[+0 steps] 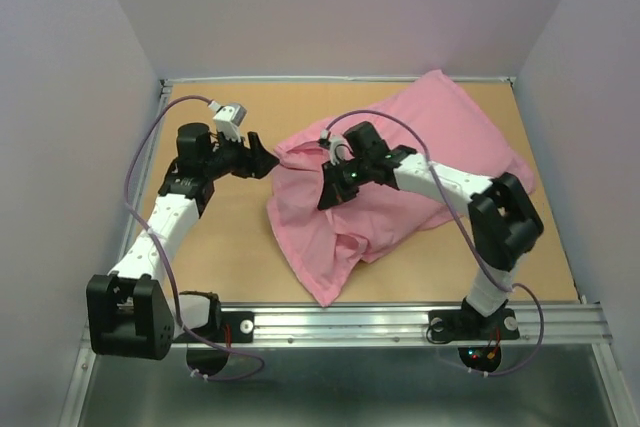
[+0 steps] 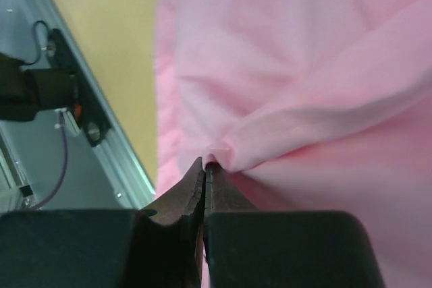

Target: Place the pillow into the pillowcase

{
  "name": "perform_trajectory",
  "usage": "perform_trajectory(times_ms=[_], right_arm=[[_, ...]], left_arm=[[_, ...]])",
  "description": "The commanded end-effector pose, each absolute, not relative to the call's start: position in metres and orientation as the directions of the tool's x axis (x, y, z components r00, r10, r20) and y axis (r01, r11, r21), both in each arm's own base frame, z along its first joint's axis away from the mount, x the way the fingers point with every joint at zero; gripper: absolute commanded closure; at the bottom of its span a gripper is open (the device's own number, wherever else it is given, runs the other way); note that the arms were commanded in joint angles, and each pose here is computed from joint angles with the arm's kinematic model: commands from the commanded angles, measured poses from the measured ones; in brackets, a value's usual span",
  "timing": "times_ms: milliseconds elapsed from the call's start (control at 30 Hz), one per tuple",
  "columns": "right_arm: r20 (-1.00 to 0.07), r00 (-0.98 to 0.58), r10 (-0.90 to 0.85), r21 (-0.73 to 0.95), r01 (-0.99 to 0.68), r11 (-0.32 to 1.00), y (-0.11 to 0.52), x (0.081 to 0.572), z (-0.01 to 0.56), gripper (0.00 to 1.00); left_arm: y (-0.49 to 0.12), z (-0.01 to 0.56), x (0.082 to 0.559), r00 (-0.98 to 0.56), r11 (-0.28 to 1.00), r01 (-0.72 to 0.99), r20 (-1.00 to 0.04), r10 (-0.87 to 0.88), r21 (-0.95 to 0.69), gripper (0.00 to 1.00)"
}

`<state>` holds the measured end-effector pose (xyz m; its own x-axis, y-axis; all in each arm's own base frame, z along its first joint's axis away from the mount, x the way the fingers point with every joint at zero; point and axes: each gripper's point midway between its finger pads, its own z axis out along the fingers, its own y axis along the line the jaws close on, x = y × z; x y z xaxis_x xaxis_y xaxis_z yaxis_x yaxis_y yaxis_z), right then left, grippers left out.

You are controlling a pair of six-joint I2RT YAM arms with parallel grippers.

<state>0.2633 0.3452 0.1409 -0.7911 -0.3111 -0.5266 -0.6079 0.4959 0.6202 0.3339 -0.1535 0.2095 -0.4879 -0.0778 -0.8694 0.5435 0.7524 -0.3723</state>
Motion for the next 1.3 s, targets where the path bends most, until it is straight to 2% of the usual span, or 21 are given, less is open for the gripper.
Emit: perform_trajectory(times_ms=[0,67,133,167,233,267,300,367,400,467,500,533,600,667,767,867,900,967,1000,1133,1267], right_arm=[[-0.61,-0.744,-0.274,0.576,-0.653,0.492,0.389,0.315,0.135,0.99],[-0.681,-0.693,-0.237,0.539,-0.693,0.479,0.409,0.346,0.16,1.0],[-0.68,-0.694,-0.237,0.521,-0.684,0.51,0.421,0.37,0.14,0.99],[-0.732,-0.652,-0.196,0.494,-0.707,0.506,0.433,0.393,0.165,0.99],[-0.774,-0.612,-0.161,0.455,-0.715,0.531,0.442,0.419,0.176,1.0],[-0.773,-0.613,-0.16,0.448,-0.708,0.546,0.444,0.432,0.166,0.96],[-0.806,-0.575,-0.14,0.424,-0.725,0.542,0.446,0.445,0.194,0.74],[-0.815,-0.565,-0.133,0.407,-0.72,0.562,0.426,0.459,0.208,0.43],[-0.82,-0.551,-0.157,0.38,-0.728,0.572,0.408,0.455,0.216,0.28],[-0.807,-0.561,-0.183,0.351,-0.706,0.616,0.363,0.455,0.214,0.18],[-0.82,-0.527,-0.221,0.295,-0.722,0.625,0.334,0.438,0.224,0.1],[-0.811,-0.531,-0.245,0.273,-0.714,0.644,0.314,0.428,0.218,0.06],[-0.802,-0.459,-0.381,0.059,-0.697,0.714,0.246,0.404,0.212,0.0],[-0.775,-0.398,-0.492,-0.097,-0.693,0.714,0.206,0.38,0.209,0.0],[-0.617,-0.36,-0.7,-0.319,-0.698,0.641,0.131,0.329,0.177,0.0],[-0.496,-0.41,-0.766,-0.418,-0.66,0.624,0.061,0.291,0.148,0.0],[-0.439,-0.379,-0.815,-0.462,-0.683,0.566,0.044,0.284,0.141,0.0],[-0.37,-0.417,-0.83,-0.484,-0.676,0.555,0.005,0.27,0.123,0.0],[-0.31,-0.4,-0.862,-0.486,-0.713,0.506,-0.009,0.258,0.104,0.0],[-0.231,-0.442,-0.866,-0.481,-0.722,0.497,-0.047,0.248,0.067,0.0],[-0.215,-0.435,-0.874,-0.513,-0.712,0.48,-0.052,0.266,0.046,0.01]], left_arm=[[-0.125,0.216,0.339,-0.509,0.788,0.455,-0.847,-0.151,-0.414,0.26],[-0.117,0.221,0.341,-0.495,0.798,0.453,-0.857,-0.145,-0.397,0.25],[-0.105,0.227,0.343,-0.493,0.825,0.443,-0.864,-0.105,-0.352,0.25],[-0.102,0.228,0.343,-0.492,0.831,0.444,-0.866,-0.086,-0.335,0.25],[-0.096,0.237,0.345,-0.461,0.848,0.464,-0.887,-0.017,-0.258,0.24],[-0.095,0.238,0.344,-0.457,0.849,0.47,-0.89,-0.002,-0.243,0.22],[-0.092,0.24,0.345,-0.434,0.85,0.489,-0.9,0.043,-0.195,0.2],[-0.092,0.232,0.337,-0.434,0.834,0.529,-0.894,0.11,-0.154,0.16],[-0.094,0.231,0.332,-0.42,0.818,0.56,-0.895,0.148,-0.128,0.07],[-0.09,0.21,0.322,-0.39,0.783,0.621,-0.879,0.274,-0.031,0.07],[-0.088,0.203,0.319,-0.377,0.77,0.638,-0.867,0.326,0.012,0.07],[-0.087,0.191,0.312,-0.357,0.743,0.666,-0.851,0.384,0.056,0.07],[-0.084,0.17,0.296,-0.258,0.619,0.76,-0.781,0.568,0.199,0.07],[-0.083,0.155,0.284,-0.221,0.555,0.79,-0.722,0.656,0.262,0.07],[-0.093,0.133,0.256,-0.151,0.441,0.837,-0.638,0.755,0.324,0.07],[-0.114,0.123,0.24,-0.1,0.373,0.87,-0.626,0.774,0.323,0.06],[-0.116,0.114,0.235,-0.117,0.372,0.876,-0.613,0.782,0.308,0.06],[-0.122,0.108,0.232,-0.118,0.36,0.883,-0.601,0.791,0.3,0.06],[-0.123,0.099,0.23,-0.13,0.351,0.89,-0.575,0.807,0.291,0.06],[-0.123,0.082,0.231,-0.171,0.364,0.893,-0.548,0.818,0.265,0.06],[-0.12,0.062,0.236,-0.212,0.392,0.88,-0.518,0.828,0.267,0.06]])
